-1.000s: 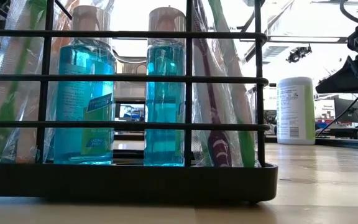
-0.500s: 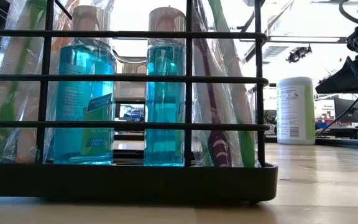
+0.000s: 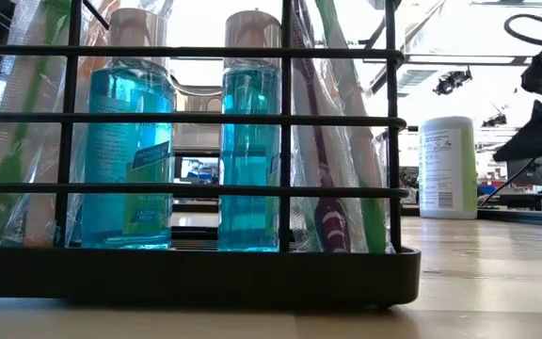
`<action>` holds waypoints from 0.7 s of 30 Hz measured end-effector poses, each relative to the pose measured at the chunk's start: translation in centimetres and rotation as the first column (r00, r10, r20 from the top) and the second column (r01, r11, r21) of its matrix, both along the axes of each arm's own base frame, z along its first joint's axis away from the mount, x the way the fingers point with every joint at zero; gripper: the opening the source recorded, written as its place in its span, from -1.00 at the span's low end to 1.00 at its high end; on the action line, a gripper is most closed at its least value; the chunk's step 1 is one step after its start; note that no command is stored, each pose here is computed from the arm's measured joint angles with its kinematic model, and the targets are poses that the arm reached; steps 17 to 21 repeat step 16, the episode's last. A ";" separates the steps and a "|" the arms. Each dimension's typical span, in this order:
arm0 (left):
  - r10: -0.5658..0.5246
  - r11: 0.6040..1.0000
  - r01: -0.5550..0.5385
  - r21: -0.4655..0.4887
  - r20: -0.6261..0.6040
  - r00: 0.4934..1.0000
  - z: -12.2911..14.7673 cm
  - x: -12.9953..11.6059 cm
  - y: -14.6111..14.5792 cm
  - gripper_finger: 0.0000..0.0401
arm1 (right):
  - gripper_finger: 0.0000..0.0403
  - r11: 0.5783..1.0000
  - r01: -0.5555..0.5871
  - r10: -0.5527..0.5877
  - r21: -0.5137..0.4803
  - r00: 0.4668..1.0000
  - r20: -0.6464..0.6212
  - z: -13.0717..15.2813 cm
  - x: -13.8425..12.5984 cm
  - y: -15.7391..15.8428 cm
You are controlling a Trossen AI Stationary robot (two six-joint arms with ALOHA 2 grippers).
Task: Pick & Place toothbrushing station
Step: Return to Home Position
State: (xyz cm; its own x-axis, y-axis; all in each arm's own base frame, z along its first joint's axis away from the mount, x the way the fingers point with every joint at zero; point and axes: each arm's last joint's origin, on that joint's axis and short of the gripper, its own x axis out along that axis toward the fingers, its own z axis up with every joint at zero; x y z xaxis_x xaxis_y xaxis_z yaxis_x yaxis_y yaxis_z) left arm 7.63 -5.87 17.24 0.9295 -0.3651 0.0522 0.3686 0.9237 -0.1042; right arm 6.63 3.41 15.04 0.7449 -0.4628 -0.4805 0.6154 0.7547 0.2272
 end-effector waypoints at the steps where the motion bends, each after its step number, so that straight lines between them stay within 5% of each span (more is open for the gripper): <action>1: 0.000 1.000 0.000 0.000 0.000 1.000 0.0 0.0 0.0 -0.96 | -0.88 1.000 -0.012 0.013 0.023 1.000 -0.026 -0.1 0.0 0.1; 10: -0.001 1.000 0.001 0.000 0.000 1.000 0.0 0.0 0.0 -0.96 | -0.88 0.979 -0.182 0.177 -0.090 0.982 -0.061 0.3 0.8 1.0; 13: -0.001 1.000 0.001 0.000 0.000 1.000 0.0 0.0 0.0 -0.96 | -0.88 0.930 -0.327 0.323 -0.164 0.945 -0.057 1.1 1.5 2.2; 16: -0.001 1.000 0.001 0.000 0.000 1.000 0.0 0.0 0.0 -0.96 | -0.88 0.831 -0.490 0.489 -0.263 0.869 -0.072 2.1 2.1 3.3; 21: -0.001 1.000 0.001 0.000 0.000 1.000 0.0 0.0 0.0 -0.96 | -0.88 0.831 -0.490 0.489 -0.263 0.869 -0.072 2.1 2.1 3.3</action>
